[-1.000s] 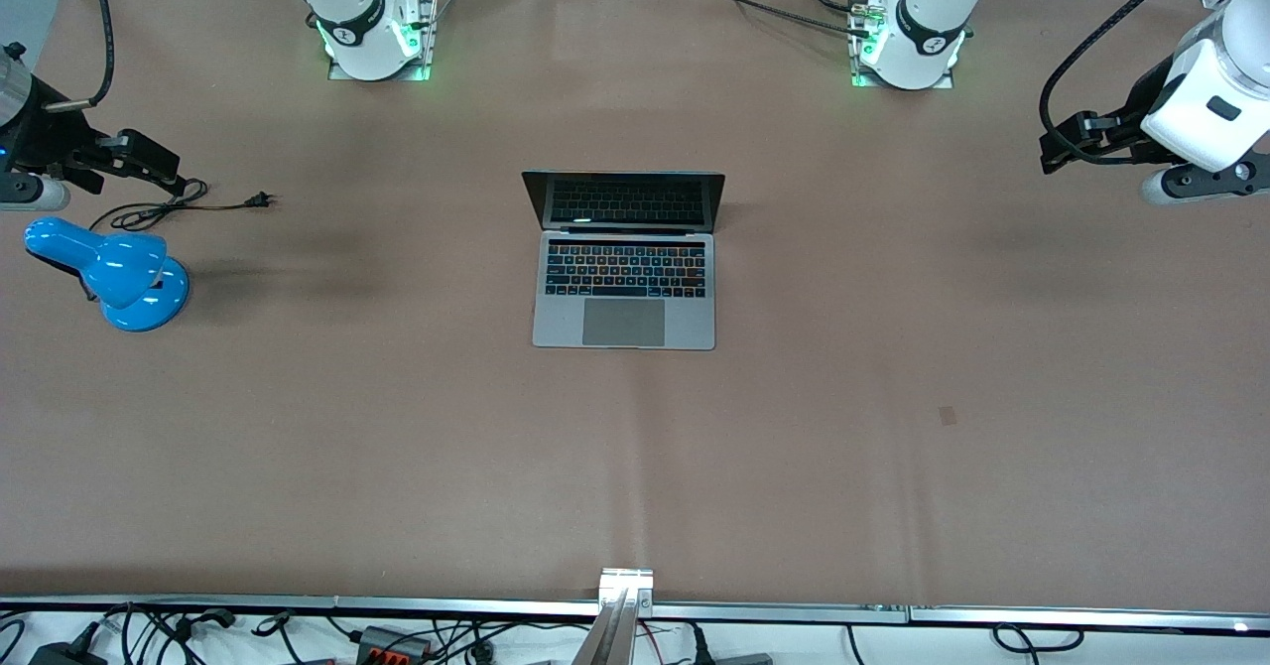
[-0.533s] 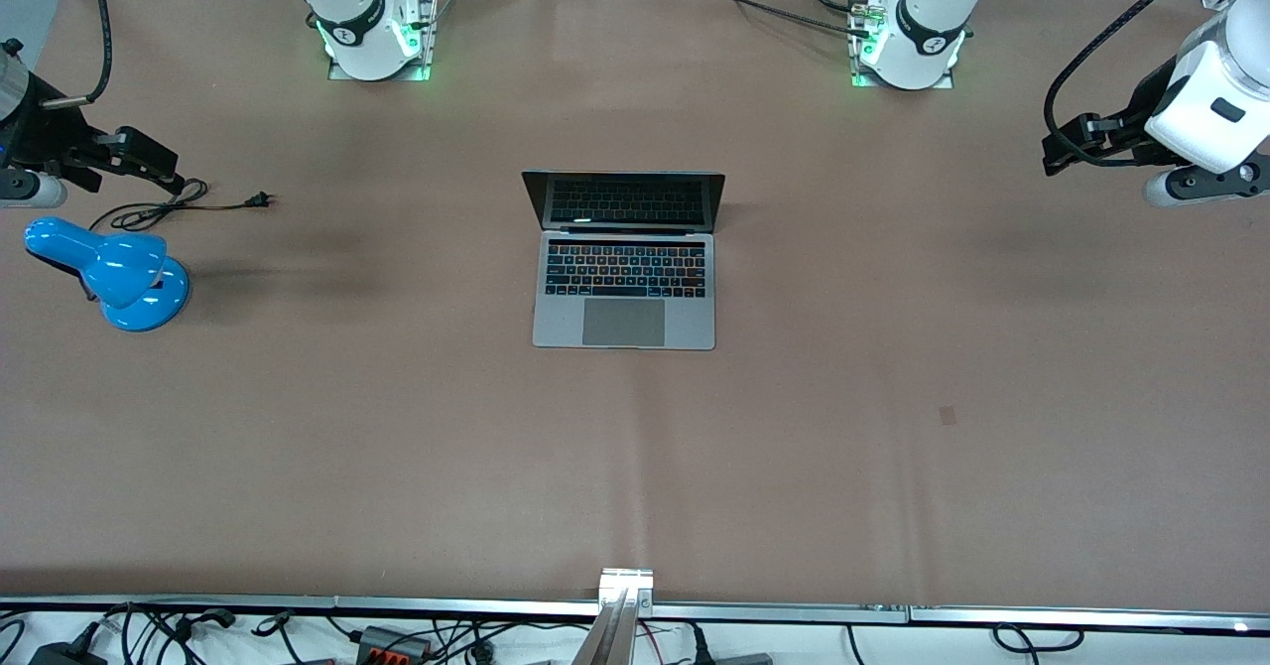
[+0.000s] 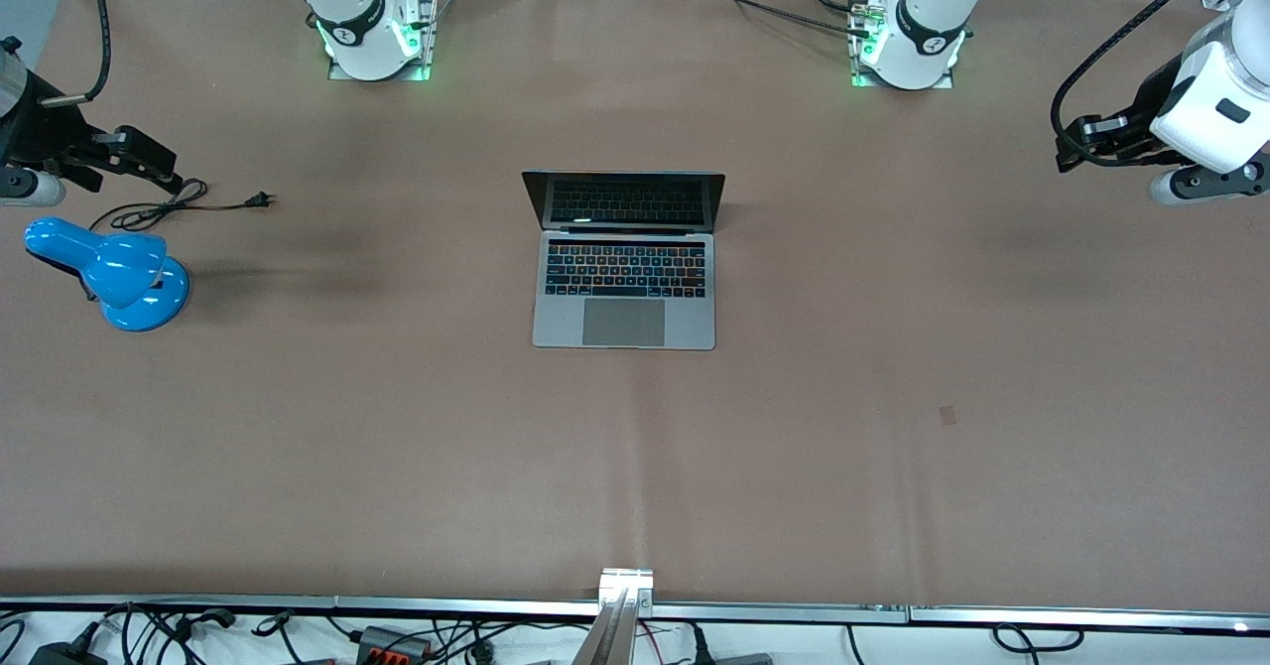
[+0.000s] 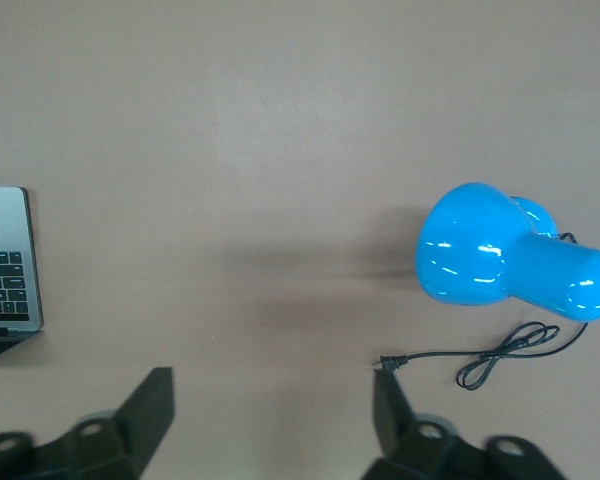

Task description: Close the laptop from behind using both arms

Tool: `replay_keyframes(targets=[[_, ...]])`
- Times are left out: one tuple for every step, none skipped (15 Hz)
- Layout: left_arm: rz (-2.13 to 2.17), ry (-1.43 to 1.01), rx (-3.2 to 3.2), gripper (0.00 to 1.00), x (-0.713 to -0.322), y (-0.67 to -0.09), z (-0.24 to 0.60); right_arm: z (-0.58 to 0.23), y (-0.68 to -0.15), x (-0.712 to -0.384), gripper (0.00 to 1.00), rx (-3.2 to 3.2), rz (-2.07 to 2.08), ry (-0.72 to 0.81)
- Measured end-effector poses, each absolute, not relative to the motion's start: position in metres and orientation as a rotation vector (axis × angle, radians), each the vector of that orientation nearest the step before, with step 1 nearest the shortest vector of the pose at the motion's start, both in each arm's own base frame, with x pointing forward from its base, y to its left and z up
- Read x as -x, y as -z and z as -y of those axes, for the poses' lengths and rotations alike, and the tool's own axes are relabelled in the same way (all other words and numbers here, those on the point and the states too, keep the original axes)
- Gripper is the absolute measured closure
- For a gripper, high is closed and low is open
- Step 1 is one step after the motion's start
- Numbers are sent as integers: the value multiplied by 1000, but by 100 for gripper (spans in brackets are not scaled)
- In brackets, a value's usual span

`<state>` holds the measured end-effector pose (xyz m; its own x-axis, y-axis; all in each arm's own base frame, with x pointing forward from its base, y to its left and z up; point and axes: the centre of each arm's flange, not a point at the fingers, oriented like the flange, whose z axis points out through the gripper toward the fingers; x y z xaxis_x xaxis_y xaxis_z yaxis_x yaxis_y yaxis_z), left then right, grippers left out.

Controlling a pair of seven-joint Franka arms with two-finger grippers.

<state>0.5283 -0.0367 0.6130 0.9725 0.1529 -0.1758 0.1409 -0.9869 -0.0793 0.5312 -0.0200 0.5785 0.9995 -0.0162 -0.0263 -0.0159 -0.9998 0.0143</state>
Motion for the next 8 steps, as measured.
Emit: replay_keyframes(targets=[[226,-281,3054,60,-528,-613,37,19,-578,-531,31,-3127,22,43],[225,-282,3054,67,-528,-613,38,18,-578,-531,39,-3127,19,44],[225,-282,3054,81,-528,-613,38,17,-578,-531,52,-3127,16,44],[225,-282,3054,90,-528,-613,38,16,-578,-531,63,-3127,15,45],[225,-282,3054,98,-528,-613,38,16,-578,-531,72,-3127,15,49],[225,-282,3054,99,-528,-613,38,16,-577,-530,82,-3129,15,61],[225,-283,3054,99,-528,-613,38,14,-574,-530,91,-3140,16,75],[225,-283,3054,99,-528,-613,38,11,-568,-532,99,-3166,19,93]])
